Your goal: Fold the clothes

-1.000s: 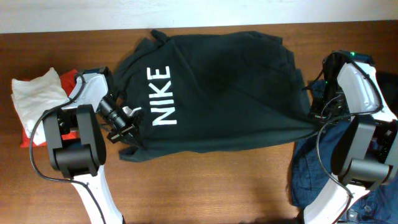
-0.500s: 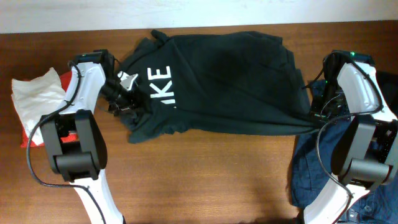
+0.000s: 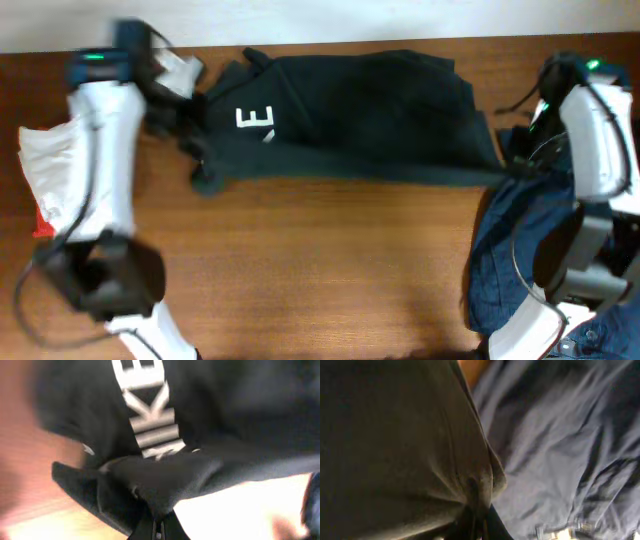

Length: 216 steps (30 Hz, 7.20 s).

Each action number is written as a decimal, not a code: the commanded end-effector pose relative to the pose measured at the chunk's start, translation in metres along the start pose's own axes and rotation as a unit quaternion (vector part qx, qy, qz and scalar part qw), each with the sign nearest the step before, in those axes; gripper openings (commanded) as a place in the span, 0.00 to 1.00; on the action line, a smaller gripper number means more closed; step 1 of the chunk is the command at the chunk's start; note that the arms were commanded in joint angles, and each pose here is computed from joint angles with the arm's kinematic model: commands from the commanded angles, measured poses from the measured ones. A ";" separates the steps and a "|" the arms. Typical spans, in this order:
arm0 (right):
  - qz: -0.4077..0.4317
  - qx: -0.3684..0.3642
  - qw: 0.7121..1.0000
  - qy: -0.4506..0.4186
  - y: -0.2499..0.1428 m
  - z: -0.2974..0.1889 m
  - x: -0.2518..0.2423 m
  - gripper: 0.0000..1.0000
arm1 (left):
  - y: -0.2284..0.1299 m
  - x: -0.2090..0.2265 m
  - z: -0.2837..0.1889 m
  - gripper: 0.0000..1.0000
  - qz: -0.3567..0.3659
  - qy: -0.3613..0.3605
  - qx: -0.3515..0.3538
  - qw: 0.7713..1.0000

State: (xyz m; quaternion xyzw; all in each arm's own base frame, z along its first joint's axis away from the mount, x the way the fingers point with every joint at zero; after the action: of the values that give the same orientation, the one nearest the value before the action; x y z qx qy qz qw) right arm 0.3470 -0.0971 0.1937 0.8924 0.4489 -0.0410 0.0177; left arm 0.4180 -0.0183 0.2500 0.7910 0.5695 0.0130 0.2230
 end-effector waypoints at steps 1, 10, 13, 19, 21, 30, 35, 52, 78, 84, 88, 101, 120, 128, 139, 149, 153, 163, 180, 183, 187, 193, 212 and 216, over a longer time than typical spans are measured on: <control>-0.011 -0.101 0.993 0.055 -0.008 -0.095 -0.010 0.04 | 0.007 -0.019 -0.111 0.00 0.017 0.013 -0.148 0.989; -0.051 -0.272 0.948 0.158 -0.063 -0.216 -0.029 0.04 | -0.051 -0.025 -0.272 0.00 -0.035 0.072 -0.365 0.928; -0.053 -0.279 0.946 0.159 -0.054 -0.215 -0.025 0.04 | -0.042 -0.036 -0.266 0.00 -0.015 0.026 -0.367 0.930; -0.079 -0.296 0.928 0.214 0.043 -0.180 0.034 0.04 | 0.070 -0.002 -0.162 0.00 0.056 0.071 -0.327 0.941; -0.058 -0.394 0.880 0.257 0.069 -0.220 0.044 0.04 | 0.116 0.020 -0.157 0.00 0.034 0.074 -0.403 0.912; 0.009 -0.527 0.800 0.285 0.047 -0.308 0.013 0.04 | 0.114 -0.001 -0.290 0.00 0.062 -0.002 -0.547 0.835; 0.015 -0.300 0.949 0.100 0.037 -0.171 -0.005 0.04 | 0.017 0.024 -0.146 0.00 -0.070 0.010 -0.198 0.978; 0.018 0.121 0.974 -0.193 -0.074 0.067 -0.060 0.04 | -0.236 -0.058 0.099 0.01 -0.175 -0.181 0.389 0.886; 0.024 0.108 0.978 -0.177 -0.069 0.070 -0.055 0.04 | -0.102 0.115 0.071 0.01 -0.257 0.199 0.021 0.945; 0.026 0.101 0.980 -0.169 -0.066 0.072 -0.052 0.04 | -0.132 0.066 0.077 0.79 -0.249 0.150 0.143 0.946; 0.026 0.101 0.980 -0.168 -0.066 0.072 -0.051 0.04 | -0.171 0.018 0.104 0.73 -0.277 0.106 0.233 0.926; 0.026 0.101 0.980 -0.168 -0.066 0.072 -0.051 0.04 | -0.186 -0.013 0.180 0.31 -0.279 0.020 0.160 0.947; 0.005 0.117 0.990 -0.081 -0.081 0.054 -0.037 0.04 | -0.222 0.008 0.001 0.00 -0.300 0.084 0.148 0.939; 0.015 0.118 0.988 -0.096 -0.095 0.039 -0.047 0.04 | -0.251 -0.012 -0.046 0.00 -0.329 0.099 0.116 0.932; 0.028 -0.018 0.999 0.032 -0.038 0.065 -0.004 0.04 | -0.182 0.036 -0.012 0.00 -0.316 0.046 -0.046 0.946; 0.016 -0.131 0.982 0.132 0.016 0.060 0.033 0.08 | -0.122 0.081 0.062 0.00 -0.257 0.009 -0.101 0.961; 0.016 -0.143 0.980 0.138 0.025 0.064 0.037 0.08 | -0.110 0.080 0.076 0.00 -0.237 0.007 -0.109 0.965; 0.008 -0.154 0.971 0.181 0.040 0.074 0.055 0.27 | -0.105 0.100 0.075 0.01 -0.224 0.092 -0.117 0.963; -0.019 -0.038 0.991 0.124 -0.026 0.144 0.032 0.23 | -0.144 -0.075 0.136 0.61 0.013 0.042 0.144 0.989; -0.019 -0.038 0.991 0.124 -0.026 0.144 0.032 0.23 | -0.164 -0.076 0.151 0.61 0.031 0.064 0.188 0.980; -0.019 -0.037 0.991 0.124 -0.026 0.144 0.032 0.23 | -0.167 -0.068 0.161 0.46 0.042 0.094 0.180 0.978; -0.019 -0.038 0.991 0.124 -0.026 0.144 0.032 0.23 | -0.168 -0.064 0.179 0.20 0.041 0.093 0.185 0.977; -0.019 -0.037 0.991 0.124 -0.026 0.144 0.032 0.23 | -0.034 -0.091 0.154 0.59 0.063 0.013 0.016 0.998; -0.019 -0.036 0.992 0.123 -0.027 0.144 0.031 0.24 | -0.024 -0.031 0.096 0.71 -0.004 0.089 0.016 0.996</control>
State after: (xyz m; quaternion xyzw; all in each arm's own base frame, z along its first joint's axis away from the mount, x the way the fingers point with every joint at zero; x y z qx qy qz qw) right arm 0.3386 -0.0660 0.0493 0.8815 0.4638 0.0890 -0.0031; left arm 0.3992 -0.1236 0.1275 0.8180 0.5463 0.0357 0.1766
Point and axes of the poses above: each gripper's point midway between its finger pads, its own z axis out along the fingers, its own x axis along the line the jaws close on, y = z × x, the point moved 4 cm from there along -z, back along the fingers, and after that the axes turned 11 degrees about z, right-handed, at the moved point
